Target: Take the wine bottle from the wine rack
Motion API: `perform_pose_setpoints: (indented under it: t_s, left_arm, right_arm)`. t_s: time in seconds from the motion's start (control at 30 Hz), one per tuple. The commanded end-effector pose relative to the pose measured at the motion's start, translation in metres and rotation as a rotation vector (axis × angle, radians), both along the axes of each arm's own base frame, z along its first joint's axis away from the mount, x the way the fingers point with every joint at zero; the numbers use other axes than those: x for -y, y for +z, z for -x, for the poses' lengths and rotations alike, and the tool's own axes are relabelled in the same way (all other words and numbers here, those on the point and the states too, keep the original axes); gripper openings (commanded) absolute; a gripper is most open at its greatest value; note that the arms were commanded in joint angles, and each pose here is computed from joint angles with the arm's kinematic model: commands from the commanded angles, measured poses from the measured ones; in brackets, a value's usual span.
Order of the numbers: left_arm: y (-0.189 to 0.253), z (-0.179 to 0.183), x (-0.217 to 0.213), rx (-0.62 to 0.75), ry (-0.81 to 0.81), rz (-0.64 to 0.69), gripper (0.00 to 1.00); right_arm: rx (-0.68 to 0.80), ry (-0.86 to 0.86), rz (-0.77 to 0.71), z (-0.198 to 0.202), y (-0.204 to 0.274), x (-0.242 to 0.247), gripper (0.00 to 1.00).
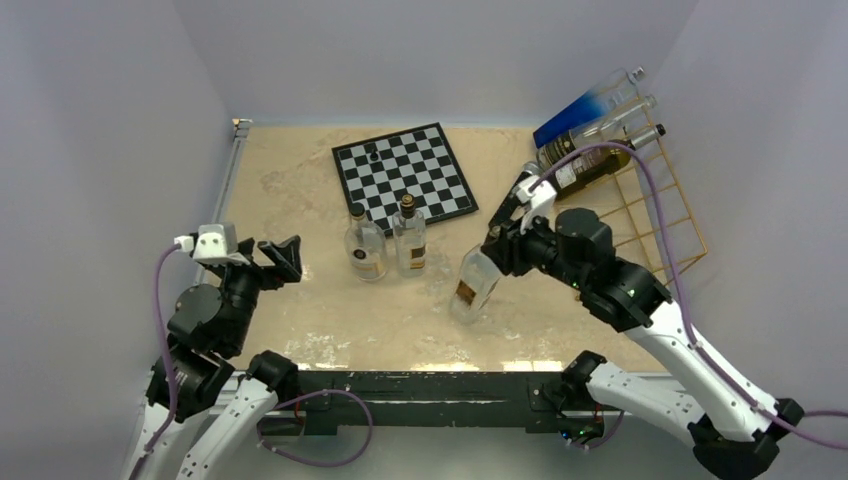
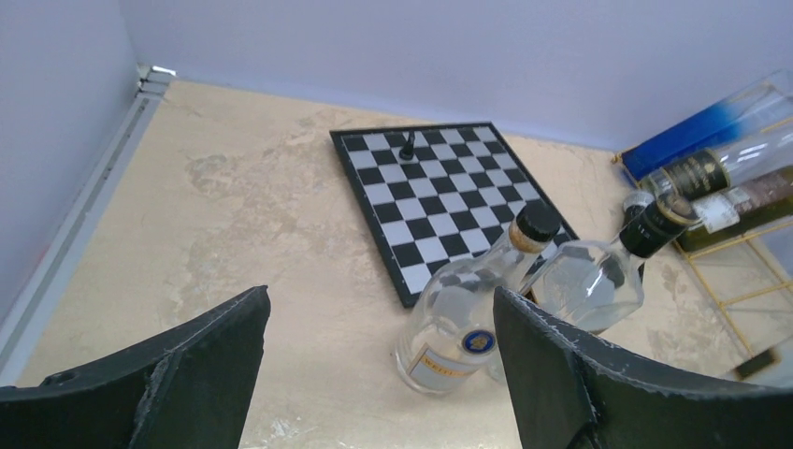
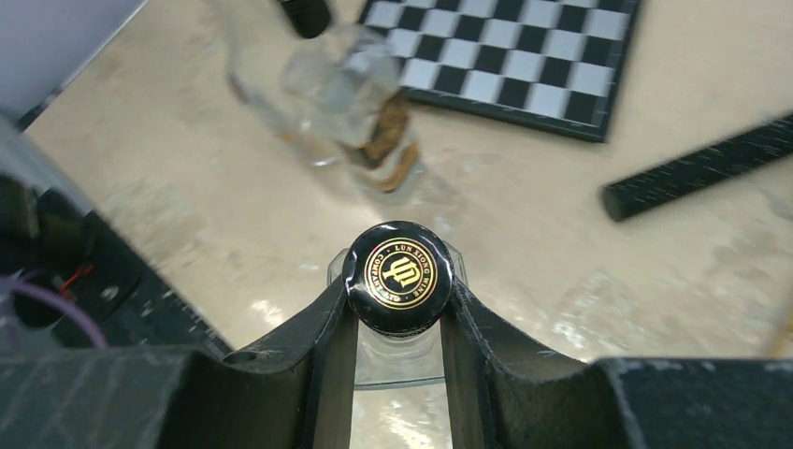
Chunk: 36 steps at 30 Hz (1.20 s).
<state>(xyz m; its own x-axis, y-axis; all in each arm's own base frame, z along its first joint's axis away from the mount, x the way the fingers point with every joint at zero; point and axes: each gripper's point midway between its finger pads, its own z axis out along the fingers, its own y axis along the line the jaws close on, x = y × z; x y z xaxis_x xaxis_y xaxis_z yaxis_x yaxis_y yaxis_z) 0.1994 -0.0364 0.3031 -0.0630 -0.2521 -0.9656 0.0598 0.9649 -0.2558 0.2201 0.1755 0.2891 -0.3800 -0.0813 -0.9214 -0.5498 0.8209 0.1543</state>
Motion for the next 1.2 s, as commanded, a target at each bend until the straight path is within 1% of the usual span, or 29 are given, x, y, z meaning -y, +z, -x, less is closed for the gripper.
perform_pose_setpoints:
  t_s: [0.0, 0.1, 0.23, 0.33, 0.47, 0.53, 0.6, 0.63, 0.73, 0.87, 1.03, 1.17]
  left_arm:
    - [0.058, 0.018, -0.019, 0.129, 0.055, 0.047, 0.93]
    - [0.083, 0.035, -0.028, 0.195, 0.052, 0.045, 0.93]
    - [0.098, 0.058, -0.044, 0.235, 0.08, 0.055, 0.94]
    - [0.091, 0.063, -0.043, 0.222, 0.06, 0.06, 0.94]
    - [0.07, 0.064, -0.045, 0.159, 0.076, 0.067, 0.93]
    - [0.068, 0.068, -0.047, 0.166, 0.081, 0.088, 0.93]
    - [0.07, 0.074, -0.05, 0.19, 0.08, 0.114, 0.93]
    - [0.073, 0.078, -0.051, 0.204, 0.077, 0.128, 0.93]
    - [0.082, 0.094, -0.056, 0.231, 0.069, 0.166, 0.93]
    - [0.088, 0.106, -0.061, 0.259, 0.064, 0.196, 0.93]
    - [0.089, 0.113, -0.059, 0.278, 0.033, 0.208, 0.93]
    - [0.088, 0.116, -0.055, 0.282, 0.004, 0.215, 0.93]
  right_arm:
    - [0.166, 0.204, -0.248, 0.024, 0.089, -0.065, 0.0]
    - [0.16, 0.29, -0.285, 0.032, 0.105, -0.102, 0.0]
    - [0.161, 0.403, -0.333, 0.043, 0.13, -0.153, 0.0]
    - [0.168, 0.452, -0.341, 0.045, 0.142, -0.184, 0.0]
    - [0.22, 0.506, -0.373, 0.041, 0.155, -0.224, 0.0]
    - [0.211, 0.535, -0.35, 0.035, 0.151, -0.25, 0.0]
    - [0.223, 0.544, -0.347, 0.029, 0.157, -0.27, 0.0]
    - [0.246, 0.541, -0.359, 0.026, 0.168, -0.277, 0.0]
    - [0.266, 0.525, -0.354, 0.016, 0.177, -0.298, 0.0]
    - [0.285, 0.545, -0.359, 0.009, 0.182, -0.326, 0.0]
    - [0.342, 0.495, -0.278, -0.015, 0.165, -0.359, 0.0]
    - [0.373, 0.435, -0.219, -0.037, 0.151, -0.373, 0.0]
